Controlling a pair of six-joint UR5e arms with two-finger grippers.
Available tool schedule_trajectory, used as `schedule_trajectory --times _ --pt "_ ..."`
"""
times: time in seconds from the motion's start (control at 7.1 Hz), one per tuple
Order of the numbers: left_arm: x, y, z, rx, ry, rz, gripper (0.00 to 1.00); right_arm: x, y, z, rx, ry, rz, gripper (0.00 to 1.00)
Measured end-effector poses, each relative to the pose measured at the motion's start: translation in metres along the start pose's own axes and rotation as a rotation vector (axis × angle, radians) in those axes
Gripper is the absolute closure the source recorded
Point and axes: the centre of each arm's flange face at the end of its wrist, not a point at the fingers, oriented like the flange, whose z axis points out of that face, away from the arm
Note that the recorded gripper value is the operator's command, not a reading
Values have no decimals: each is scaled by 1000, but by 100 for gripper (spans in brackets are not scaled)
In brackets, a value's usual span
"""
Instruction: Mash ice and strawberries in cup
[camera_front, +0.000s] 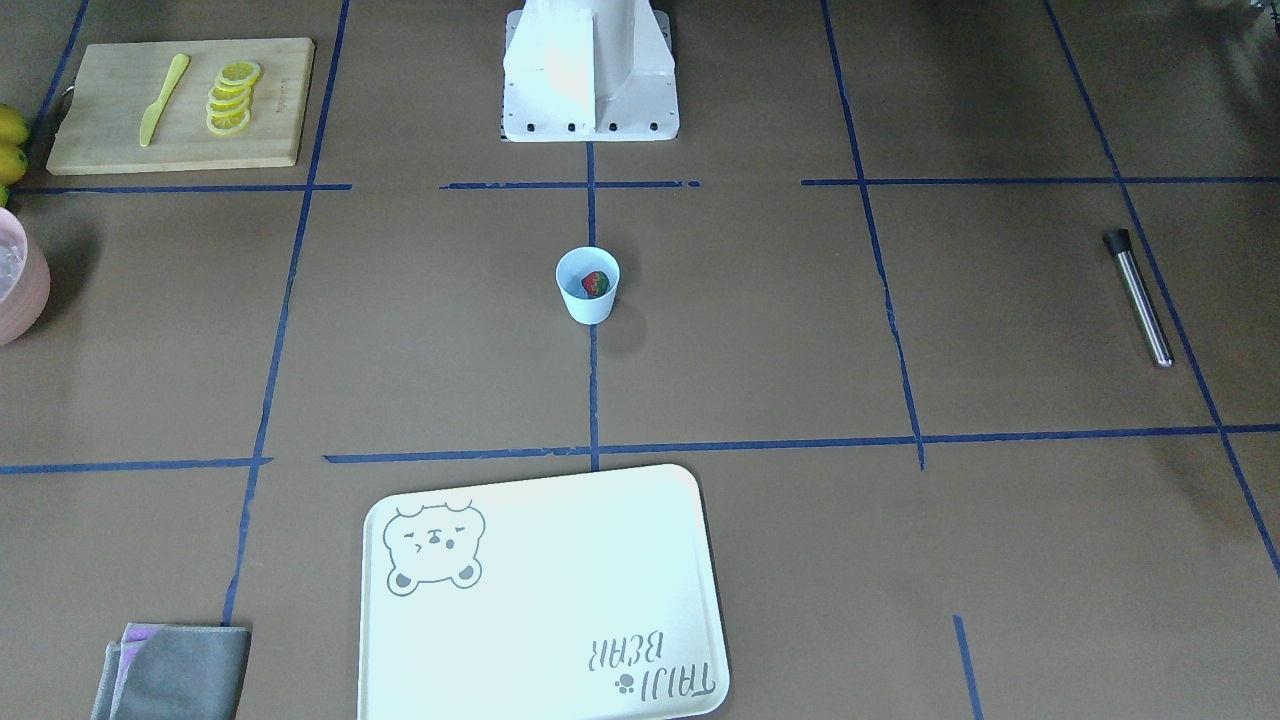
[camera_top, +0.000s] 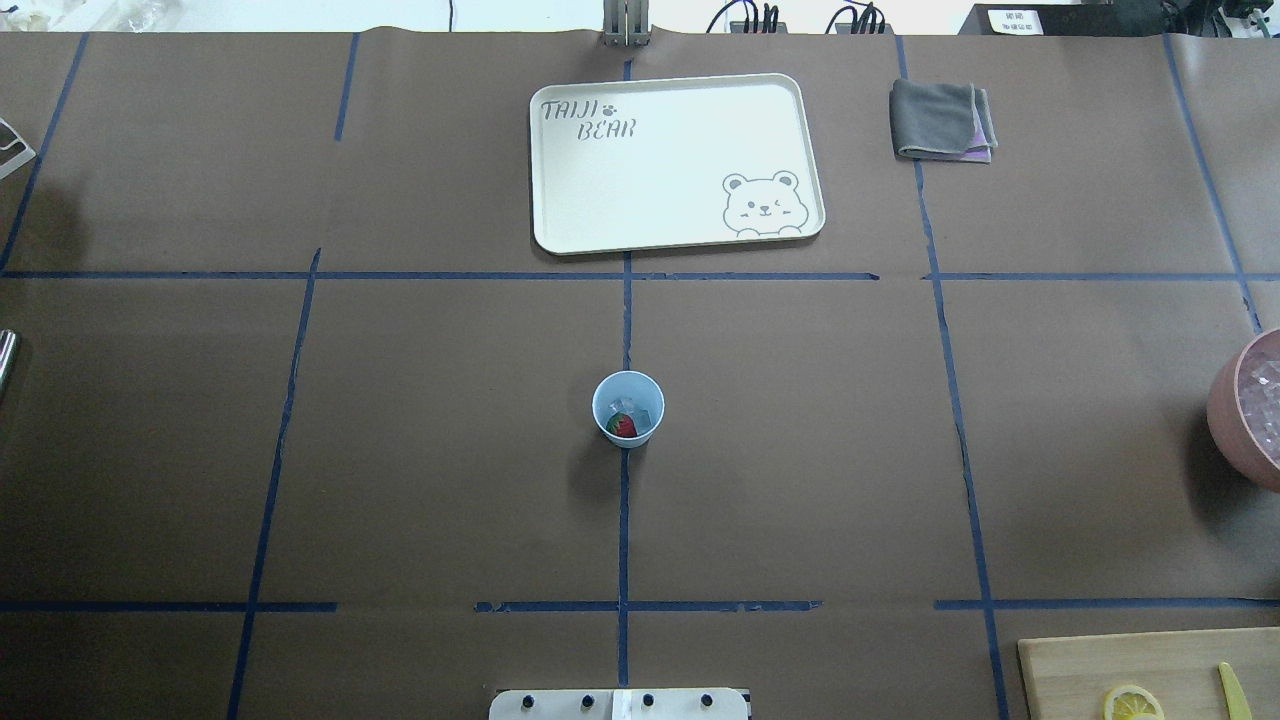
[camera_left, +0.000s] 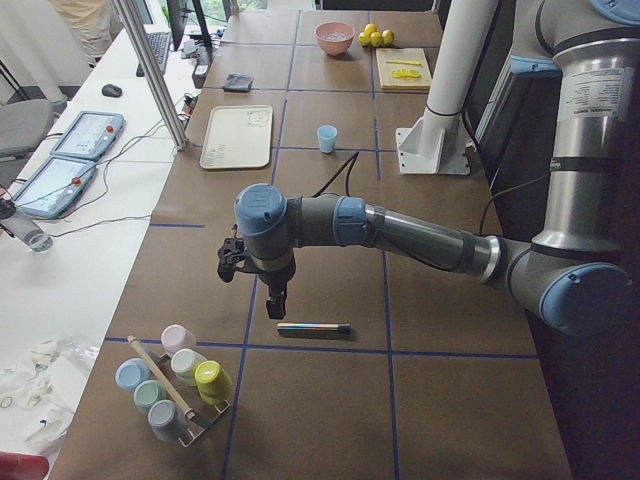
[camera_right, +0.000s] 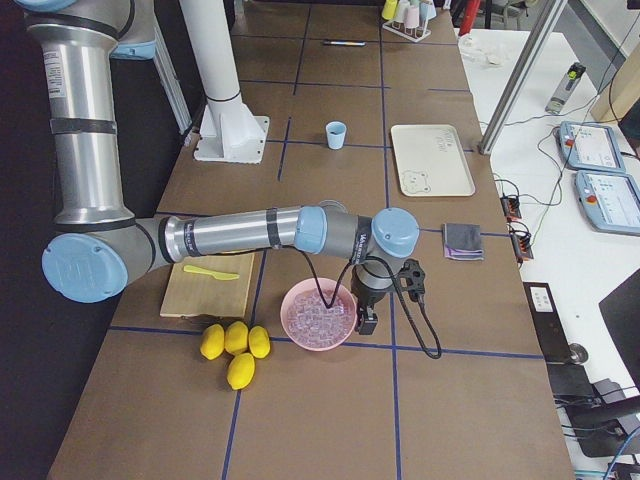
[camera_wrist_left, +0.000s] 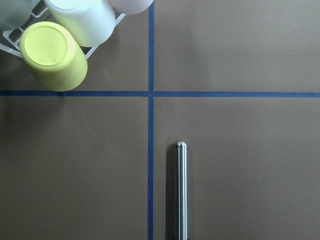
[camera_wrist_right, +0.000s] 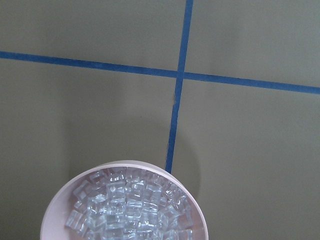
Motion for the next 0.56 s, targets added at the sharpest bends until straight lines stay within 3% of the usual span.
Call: schedule_trajectory --times 0.56 --pt "7 13 -1 1 2 11 0 2 3 3 14 1 -12 0"
